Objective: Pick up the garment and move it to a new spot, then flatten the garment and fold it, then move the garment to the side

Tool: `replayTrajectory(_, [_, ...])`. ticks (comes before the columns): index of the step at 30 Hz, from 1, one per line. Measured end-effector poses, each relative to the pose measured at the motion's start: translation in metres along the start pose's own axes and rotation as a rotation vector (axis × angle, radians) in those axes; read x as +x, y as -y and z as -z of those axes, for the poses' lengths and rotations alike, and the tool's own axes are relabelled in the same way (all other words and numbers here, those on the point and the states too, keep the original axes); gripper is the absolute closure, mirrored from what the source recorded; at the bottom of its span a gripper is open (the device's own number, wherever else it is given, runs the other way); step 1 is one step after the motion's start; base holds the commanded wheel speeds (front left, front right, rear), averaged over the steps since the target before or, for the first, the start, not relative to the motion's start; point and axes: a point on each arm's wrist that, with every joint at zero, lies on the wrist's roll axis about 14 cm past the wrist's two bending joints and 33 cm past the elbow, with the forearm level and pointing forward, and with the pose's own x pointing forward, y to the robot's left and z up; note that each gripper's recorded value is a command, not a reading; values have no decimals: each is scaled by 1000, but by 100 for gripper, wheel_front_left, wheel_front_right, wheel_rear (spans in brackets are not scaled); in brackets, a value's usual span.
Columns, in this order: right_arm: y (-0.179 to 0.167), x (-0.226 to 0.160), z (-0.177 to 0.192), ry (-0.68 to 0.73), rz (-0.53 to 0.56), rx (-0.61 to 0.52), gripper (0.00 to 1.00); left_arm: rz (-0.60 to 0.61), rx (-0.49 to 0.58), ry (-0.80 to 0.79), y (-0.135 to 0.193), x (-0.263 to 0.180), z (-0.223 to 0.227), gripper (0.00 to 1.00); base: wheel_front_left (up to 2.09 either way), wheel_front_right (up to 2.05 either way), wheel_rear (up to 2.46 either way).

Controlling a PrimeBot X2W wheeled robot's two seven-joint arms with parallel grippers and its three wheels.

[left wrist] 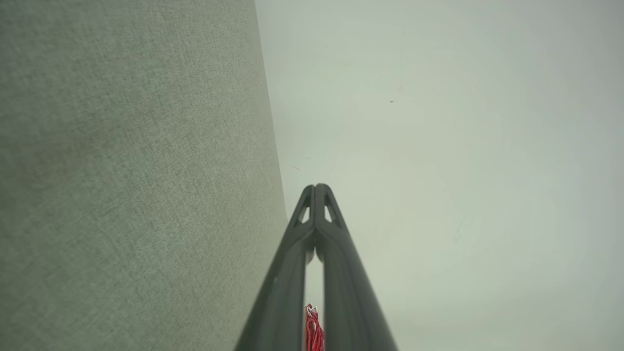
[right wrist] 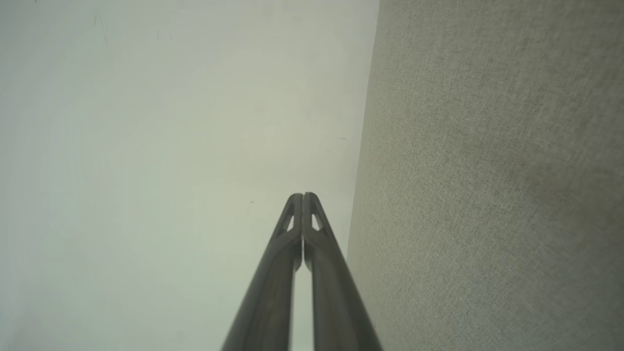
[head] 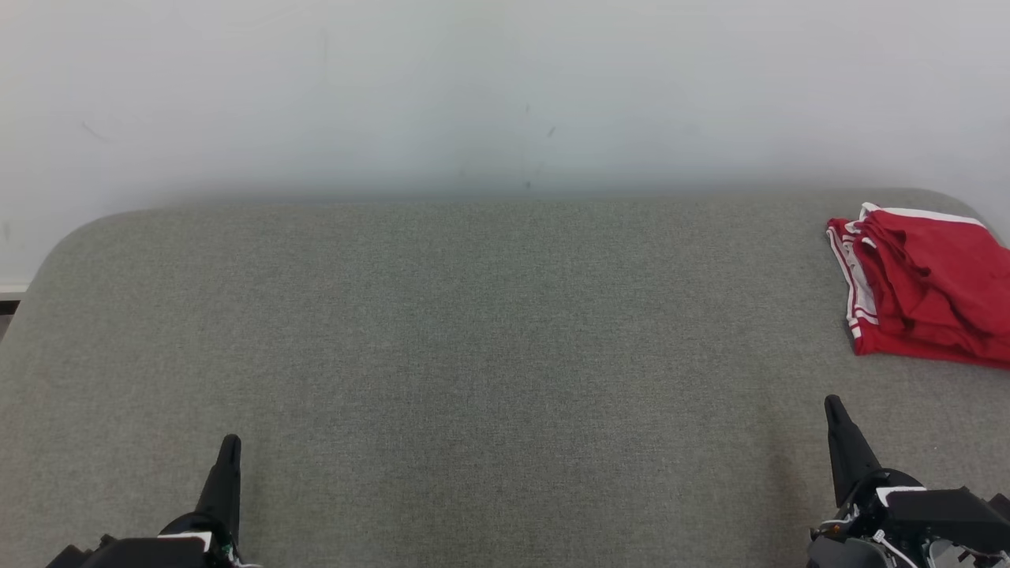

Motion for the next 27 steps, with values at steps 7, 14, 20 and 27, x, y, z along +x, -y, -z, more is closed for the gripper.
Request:
replayTrajectory(7, [-1, 0, 0, 1, -3, 22, 100, 7, -16, -2, 1, 0, 0, 100, 0, 0, 0])
replayTrajectory(14, [0, 0, 0, 1, -3, 23, 100, 8, -16, -3, 1, 0, 0, 100, 0, 0, 0])
replayTrajectory(20, [-1, 0, 0, 1, -3, 23, 100, 8, -16, -3, 1, 0, 0, 100, 0, 0, 0])
replayTrajectory(27, [-1, 0, 0, 0, -3, 24, 100, 8, -16, -2, 1, 0, 0, 100, 0, 0, 0])
